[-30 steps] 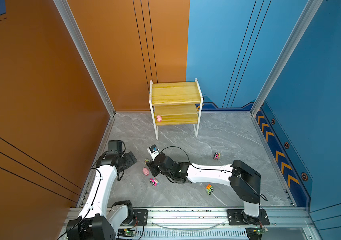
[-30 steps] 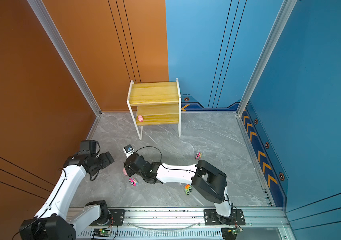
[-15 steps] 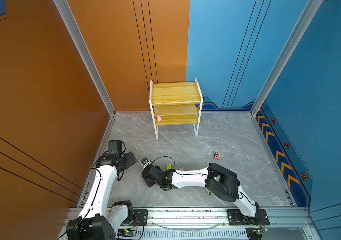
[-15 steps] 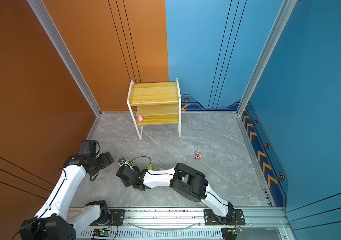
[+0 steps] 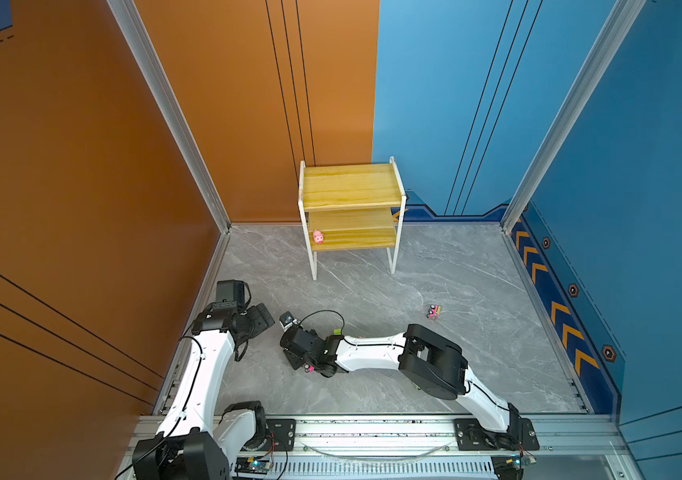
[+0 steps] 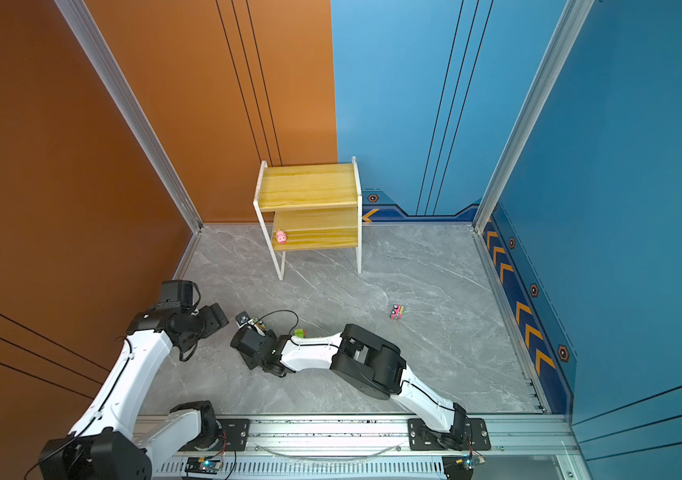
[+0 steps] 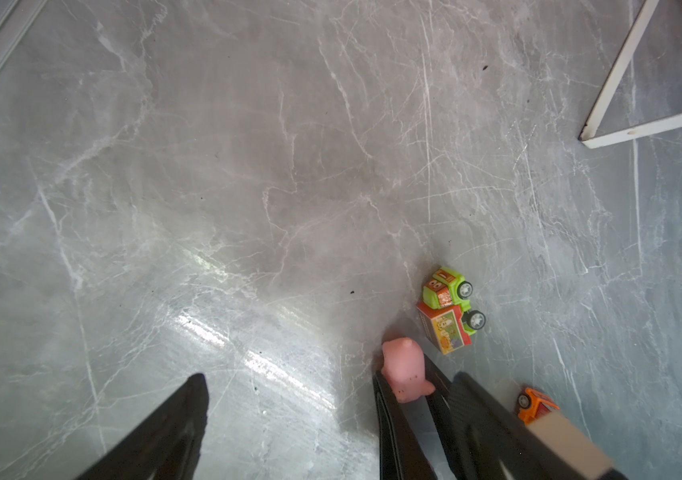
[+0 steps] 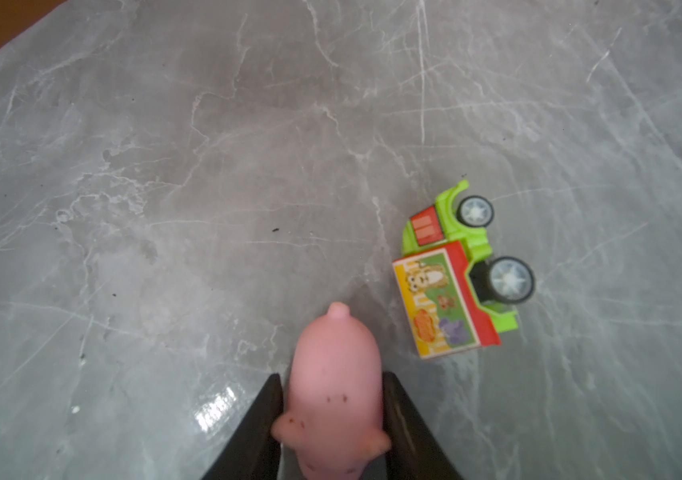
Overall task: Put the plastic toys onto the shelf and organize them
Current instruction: 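Lower the right gripper onto the second pink pig and close it, then lift the pink pig with the right gripper and carry it to the lower shelf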
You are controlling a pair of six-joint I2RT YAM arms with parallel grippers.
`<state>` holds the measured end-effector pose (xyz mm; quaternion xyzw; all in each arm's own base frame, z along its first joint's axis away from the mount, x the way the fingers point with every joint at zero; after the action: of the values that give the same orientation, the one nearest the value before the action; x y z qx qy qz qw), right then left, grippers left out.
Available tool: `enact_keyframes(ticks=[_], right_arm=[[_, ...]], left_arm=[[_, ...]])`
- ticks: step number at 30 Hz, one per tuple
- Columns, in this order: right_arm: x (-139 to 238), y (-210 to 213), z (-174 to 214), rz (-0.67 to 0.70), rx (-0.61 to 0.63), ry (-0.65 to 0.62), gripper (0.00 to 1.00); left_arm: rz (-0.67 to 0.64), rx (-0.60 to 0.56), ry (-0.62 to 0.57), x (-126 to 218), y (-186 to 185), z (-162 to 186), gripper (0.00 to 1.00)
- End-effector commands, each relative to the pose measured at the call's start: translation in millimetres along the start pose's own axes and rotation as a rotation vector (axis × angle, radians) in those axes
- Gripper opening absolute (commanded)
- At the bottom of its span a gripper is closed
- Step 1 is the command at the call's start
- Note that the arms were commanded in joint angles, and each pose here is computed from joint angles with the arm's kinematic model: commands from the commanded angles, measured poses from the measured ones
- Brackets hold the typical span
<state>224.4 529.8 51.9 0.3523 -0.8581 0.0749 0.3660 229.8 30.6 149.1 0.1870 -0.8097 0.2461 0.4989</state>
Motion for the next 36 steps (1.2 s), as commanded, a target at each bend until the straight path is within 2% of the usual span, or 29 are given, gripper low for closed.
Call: enact_keyframes(ticks=[1,5,9,15,22,26,29,33,36], right_arm=[[-1,-5,-1,0.031,-0.003,0.002,0.31],[19,-2,-18,-0.015,-0.016,-0.074,0.28],[46,-2,-38,-0.042,-0.021,-0.137,0.2],[93,-9,-75,-0.108,-0.067,-0.233,0.21],[131,-49,-111,-0.079,-0.092,-0.294,0.21],[142,-83,-127,-0.003,-0.067,-0.311,0.22],[146,-111,-138,0.063,-0.066,-0.323,0.22],[146,-144,-153,0.152,-0.061,-0.346,0.23],[143,-164,-163,0.215,-0.055,-0.362,0.23]], left_arm=[[-0.008,0.005,-0.012,5,2,-4,0.92],[-0.005,0.003,-0.014,6,1,-4,0.92],[0.0,0.001,-0.015,7,1,-5,0.92],[0.025,-0.015,-0.011,8,-3,-4,0.92],[0.094,-0.064,-0.03,15,-13,-7,0.92],[0.17,-0.102,-0.112,31,-30,-18,0.93],[0.231,-0.19,-0.196,54,-56,-33,0.94],[0.273,-0.387,-0.304,84,-95,-52,0.97],[0.315,-0.523,-0.331,89,-122,-55,0.97]])
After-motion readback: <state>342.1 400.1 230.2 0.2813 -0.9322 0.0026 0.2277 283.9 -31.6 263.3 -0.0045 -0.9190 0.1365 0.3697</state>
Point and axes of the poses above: each gripper's point midway between its finger pads, its own x axis back along the fingers, its own y axis along the line the jaws close on, z = x × y, the point moved 3 cm from there along x, back along the fingers, and after that the axes turned 1 degree about -x, right-handed, at the moved point
